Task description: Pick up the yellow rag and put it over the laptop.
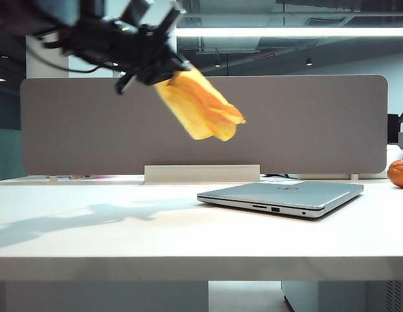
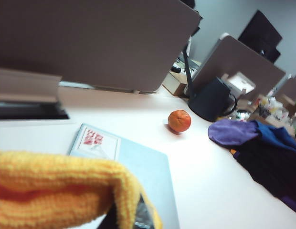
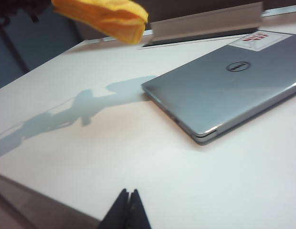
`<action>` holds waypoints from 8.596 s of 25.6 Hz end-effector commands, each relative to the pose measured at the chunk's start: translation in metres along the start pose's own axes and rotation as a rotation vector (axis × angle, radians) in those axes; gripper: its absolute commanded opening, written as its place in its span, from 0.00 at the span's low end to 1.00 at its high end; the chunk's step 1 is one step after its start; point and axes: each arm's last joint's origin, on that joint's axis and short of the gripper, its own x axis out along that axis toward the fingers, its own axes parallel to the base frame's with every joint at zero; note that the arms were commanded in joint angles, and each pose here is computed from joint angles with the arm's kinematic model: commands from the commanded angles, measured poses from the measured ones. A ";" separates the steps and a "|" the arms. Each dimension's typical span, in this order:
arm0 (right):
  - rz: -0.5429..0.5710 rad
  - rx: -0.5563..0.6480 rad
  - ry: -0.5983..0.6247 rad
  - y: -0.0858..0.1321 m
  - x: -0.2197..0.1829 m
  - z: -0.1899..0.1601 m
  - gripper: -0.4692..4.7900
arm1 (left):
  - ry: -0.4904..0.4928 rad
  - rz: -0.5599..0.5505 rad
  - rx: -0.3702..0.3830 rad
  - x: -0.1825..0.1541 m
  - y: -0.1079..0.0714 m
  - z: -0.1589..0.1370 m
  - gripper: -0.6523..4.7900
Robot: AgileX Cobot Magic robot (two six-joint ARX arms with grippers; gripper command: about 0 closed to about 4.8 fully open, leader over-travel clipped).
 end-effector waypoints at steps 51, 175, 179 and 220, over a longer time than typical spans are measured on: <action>-0.412 -0.064 -0.065 -0.012 -0.002 0.001 0.09 | 0.656 0.240 0.142 0.089 0.044 0.064 0.21; -0.503 -0.126 -0.060 -0.015 -0.004 0.001 0.09 | -0.157 0.726 0.435 -0.303 0.011 -0.121 0.11; -0.503 -0.126 -0.060 -0.015 -0.004 0.001 0.09 | -0.152 0.691 0.437 -0.303 0.010 -0.121 0.11; -0.503 -0.126 -0.061 -0.015 -0.004 0.001 0.09 | -0.117 0.540 0.439 -0.295 0.002 -0.125 0.11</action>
